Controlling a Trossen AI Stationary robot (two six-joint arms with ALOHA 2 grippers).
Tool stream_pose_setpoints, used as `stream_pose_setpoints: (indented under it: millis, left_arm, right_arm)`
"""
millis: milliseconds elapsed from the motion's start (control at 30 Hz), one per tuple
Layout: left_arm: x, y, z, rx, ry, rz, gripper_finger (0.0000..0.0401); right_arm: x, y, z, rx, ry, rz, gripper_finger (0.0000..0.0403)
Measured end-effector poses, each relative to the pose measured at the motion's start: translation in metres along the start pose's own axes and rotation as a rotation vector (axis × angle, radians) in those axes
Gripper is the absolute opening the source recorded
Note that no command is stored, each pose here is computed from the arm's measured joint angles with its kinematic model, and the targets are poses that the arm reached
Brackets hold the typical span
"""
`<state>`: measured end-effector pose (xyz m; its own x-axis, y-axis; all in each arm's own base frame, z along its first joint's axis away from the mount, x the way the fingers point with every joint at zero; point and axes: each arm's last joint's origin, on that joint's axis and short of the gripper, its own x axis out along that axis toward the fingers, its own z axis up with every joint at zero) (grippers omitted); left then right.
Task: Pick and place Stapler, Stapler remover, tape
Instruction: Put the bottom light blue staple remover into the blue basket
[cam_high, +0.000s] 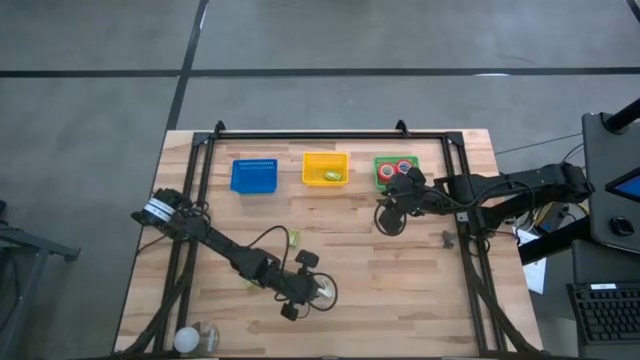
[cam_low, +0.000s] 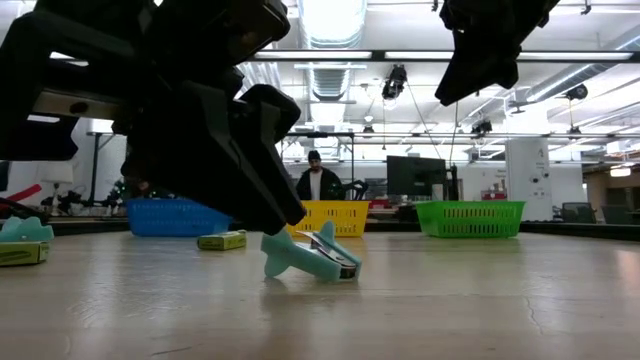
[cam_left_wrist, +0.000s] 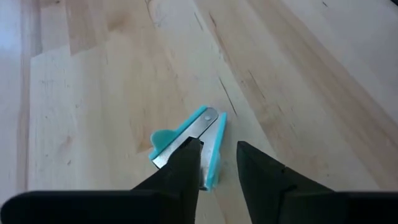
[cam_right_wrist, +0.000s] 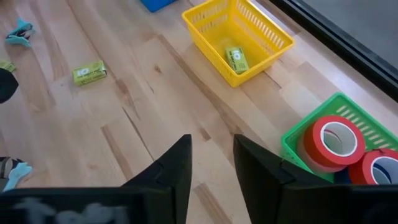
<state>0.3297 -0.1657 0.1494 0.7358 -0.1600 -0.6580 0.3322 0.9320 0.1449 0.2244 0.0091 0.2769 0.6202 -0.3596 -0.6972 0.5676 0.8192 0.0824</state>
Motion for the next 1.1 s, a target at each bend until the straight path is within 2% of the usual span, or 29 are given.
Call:
stream_pose_setpoints:
  millis: [867,1100]
  left_arm:
    - [0.0070,-0.0005,-0.0067,-0.021,0.022,0.011,0.0107]
    - [0.0069,0.0002,-0.0066,-0.022,0.021,0.017,0.0064]
  right_arm:
    - [0.0002,0.0003,0.0003,0.002,-0.003,0.003,0.0069]
    - [0.0002,0.0003,0.0003,0.002,-0.004,0.003,0.0074]
